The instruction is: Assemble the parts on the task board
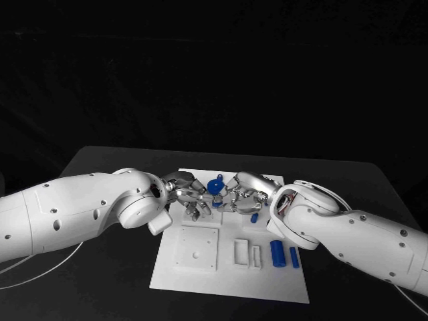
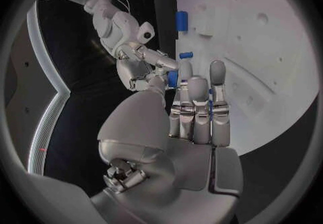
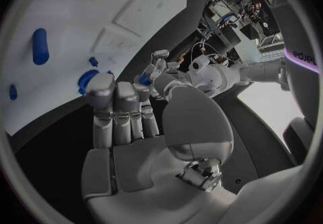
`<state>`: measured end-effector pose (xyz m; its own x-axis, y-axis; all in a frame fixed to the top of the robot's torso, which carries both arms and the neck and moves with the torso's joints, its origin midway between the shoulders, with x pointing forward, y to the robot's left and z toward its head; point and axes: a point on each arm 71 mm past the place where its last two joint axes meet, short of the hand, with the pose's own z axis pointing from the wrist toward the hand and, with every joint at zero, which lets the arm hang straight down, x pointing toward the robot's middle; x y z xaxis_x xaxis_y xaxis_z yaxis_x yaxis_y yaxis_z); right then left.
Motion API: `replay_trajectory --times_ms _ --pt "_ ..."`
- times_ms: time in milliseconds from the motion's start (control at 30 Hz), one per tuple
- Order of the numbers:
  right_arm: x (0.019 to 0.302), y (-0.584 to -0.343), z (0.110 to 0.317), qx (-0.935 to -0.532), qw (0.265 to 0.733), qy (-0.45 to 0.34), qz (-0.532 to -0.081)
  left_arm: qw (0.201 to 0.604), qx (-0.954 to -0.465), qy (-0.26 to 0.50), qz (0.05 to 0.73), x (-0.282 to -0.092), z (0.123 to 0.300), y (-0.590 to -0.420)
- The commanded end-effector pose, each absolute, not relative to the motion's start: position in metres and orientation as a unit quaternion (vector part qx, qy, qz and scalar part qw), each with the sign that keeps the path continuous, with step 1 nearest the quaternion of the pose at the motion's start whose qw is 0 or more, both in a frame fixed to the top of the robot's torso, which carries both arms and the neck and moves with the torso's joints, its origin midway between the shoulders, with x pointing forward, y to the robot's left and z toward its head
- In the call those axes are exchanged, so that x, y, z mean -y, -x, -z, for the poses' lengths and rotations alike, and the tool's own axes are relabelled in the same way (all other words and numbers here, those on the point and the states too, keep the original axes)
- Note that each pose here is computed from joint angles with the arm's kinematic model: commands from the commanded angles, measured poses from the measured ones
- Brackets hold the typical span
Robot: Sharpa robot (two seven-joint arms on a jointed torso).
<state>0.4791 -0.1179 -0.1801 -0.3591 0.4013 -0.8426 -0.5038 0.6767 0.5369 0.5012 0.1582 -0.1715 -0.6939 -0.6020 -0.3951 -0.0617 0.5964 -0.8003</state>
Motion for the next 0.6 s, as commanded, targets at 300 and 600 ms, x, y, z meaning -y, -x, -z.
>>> replay_trajectory --times_ms 300,600 --pt "0.1156 -0.4780 0.1801 -0.722 0.561 0.043 -0.403 0.332 -0.829 0.186 0.410 -0.1545 0.1712 -0.4994" --pt "0.1193 -0.4810 0.1794 -0.715 0.575 0.025 -0.397 0.337 -0.830 0.196 0.398 -0.1559 0.1720 -0.5008"
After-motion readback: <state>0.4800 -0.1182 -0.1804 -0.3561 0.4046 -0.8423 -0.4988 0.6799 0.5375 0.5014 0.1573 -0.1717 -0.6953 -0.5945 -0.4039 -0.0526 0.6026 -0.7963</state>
